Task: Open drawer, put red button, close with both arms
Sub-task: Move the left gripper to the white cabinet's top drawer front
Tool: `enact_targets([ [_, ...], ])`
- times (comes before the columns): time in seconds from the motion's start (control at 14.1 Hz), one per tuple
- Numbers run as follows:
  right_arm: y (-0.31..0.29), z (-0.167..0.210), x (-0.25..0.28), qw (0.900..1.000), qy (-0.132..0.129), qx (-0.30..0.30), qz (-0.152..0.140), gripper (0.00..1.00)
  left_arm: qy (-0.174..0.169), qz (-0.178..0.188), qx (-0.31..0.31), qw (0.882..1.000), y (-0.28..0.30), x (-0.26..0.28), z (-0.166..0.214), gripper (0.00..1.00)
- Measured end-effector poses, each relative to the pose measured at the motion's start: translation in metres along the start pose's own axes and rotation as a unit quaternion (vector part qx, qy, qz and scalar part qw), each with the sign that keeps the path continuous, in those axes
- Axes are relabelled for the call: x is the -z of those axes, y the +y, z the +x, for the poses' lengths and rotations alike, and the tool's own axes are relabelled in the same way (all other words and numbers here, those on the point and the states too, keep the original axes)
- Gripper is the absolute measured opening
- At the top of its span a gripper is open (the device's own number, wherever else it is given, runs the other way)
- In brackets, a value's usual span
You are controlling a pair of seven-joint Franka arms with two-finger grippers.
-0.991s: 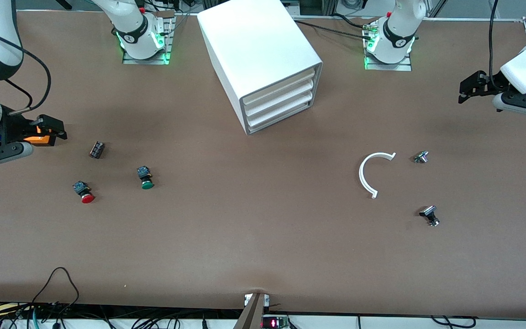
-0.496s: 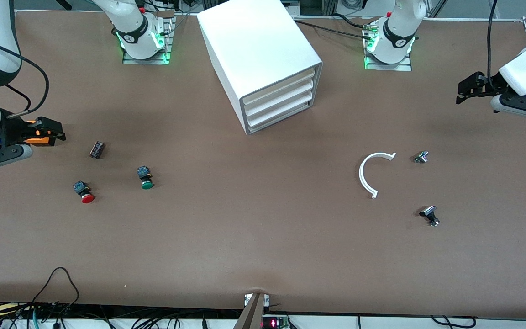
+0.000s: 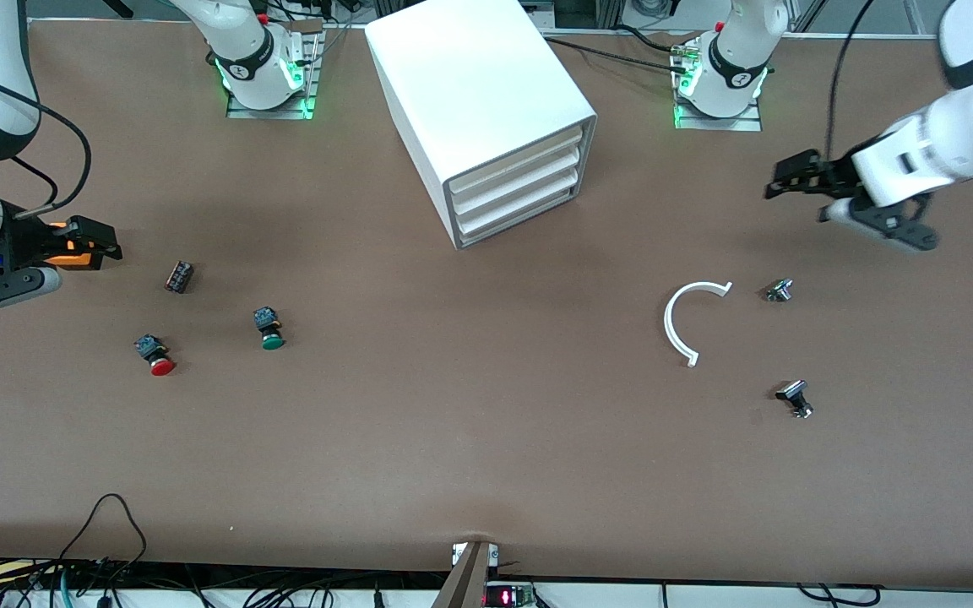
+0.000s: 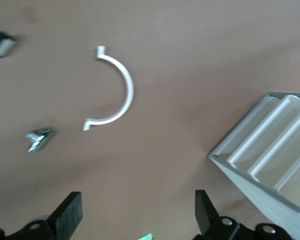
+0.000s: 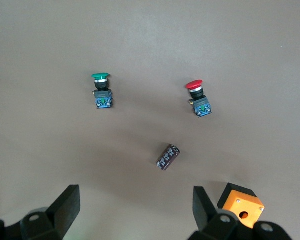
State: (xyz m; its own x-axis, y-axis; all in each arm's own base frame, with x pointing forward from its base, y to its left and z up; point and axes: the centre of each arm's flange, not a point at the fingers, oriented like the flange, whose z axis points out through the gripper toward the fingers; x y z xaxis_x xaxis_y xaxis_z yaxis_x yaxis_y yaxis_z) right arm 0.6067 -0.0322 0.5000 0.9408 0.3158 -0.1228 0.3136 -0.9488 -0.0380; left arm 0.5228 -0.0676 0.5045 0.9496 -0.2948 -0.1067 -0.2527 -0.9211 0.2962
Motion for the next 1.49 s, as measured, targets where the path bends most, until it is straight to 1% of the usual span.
enact_targets([
  [0.14, 0.000, 0.000, 0.000, 1.000, 0.000, 0.000, 0.000, 1.00, -0.005, -0.010, -0.025, 1.000, 0.038, -0.025, 0.016, 0.99],
  [0.21, 0.000, 0.000, -0.001, 1.000, 0.000, 0.000, 0.000, 1.00, -0.007, -0.020, -0.033, 0.999, 0.058, -0.037, 0.021, 0.99],
  [0.28, 0.001, 0.000, -0.001, 1.000, -0.001, -0.001, 0.000, 1.00, -0.009, -0.029, -0.041, 0.999, 0.075, -0.050, 0.026, 0.99],
  [0.5, 0.002, 0.000, -0.002, 1.000, -0.002, -0.002, 0.001, 1.00, -0.014, -0.036, -0.072, 0.997, 0.118, -0.096, 0.033, 0.98],
  [0.57, 0.002, 0.000, -0.003, 1.000, -0.002, -0.002, 0.001, 1.00, -0.015, -0.044, -0.079, 0.996, 0.130, -0.115, 0.035, 0.98],
  [0.78, 0.003, 0.001, -0.006, 1.000, -0.005, -0.002, 0.002, 1.00, -0.014, -0.076, -0.083, 0.994, 0.158, -0.169, 0.034, 0.95],
  [0.99, 0.004, 0.001, -0.008, 1.000, -0.006, -0.002, 0.002, 1.00, -0.016, -0.082, -0.086, 0.993, 0.166, -0.186, 0.032, 0.93],
  [1.06, 0.004, 0.001, -0.008, 1.000, -0.006, -0.002, 0.002, 1.00, -0.010, -0.083, -0.085, 0.993, 0.164, -0.187, 0.035, 0.85],
  [1.13, 0.004, 0.001, -0.008, 1.000, -0.007, -0.002, 0.002, 1.00, -0.006, -0.085, -0.085, 0.993, 0.164, -0.191, 0.037, 0.75],
  [1.2, 0.004, 0.002, -0.008, 1.000, -0.007, -0.002, 0.002, 1.00, -0.005, -0.088, -0.086, 0.992, 0.166, -0.198, 0.039, 0.75],
  [1.27, 0.004, 0.002, -0.008, 1.000, -0.007, -0.002, 0.002, 1.00, -0.009, -0.093, -0.090, 0.992, 0.171, -0.209, 0.040, 0.72],
  [1.49, 0.004, 0.001, -0.009, 1.000, -0.007, -0.002, 0.003, 1.00, -0.036, -0.110, -0.106, 0.988, 0.193, -0.248, 0.037, 0.72],
])
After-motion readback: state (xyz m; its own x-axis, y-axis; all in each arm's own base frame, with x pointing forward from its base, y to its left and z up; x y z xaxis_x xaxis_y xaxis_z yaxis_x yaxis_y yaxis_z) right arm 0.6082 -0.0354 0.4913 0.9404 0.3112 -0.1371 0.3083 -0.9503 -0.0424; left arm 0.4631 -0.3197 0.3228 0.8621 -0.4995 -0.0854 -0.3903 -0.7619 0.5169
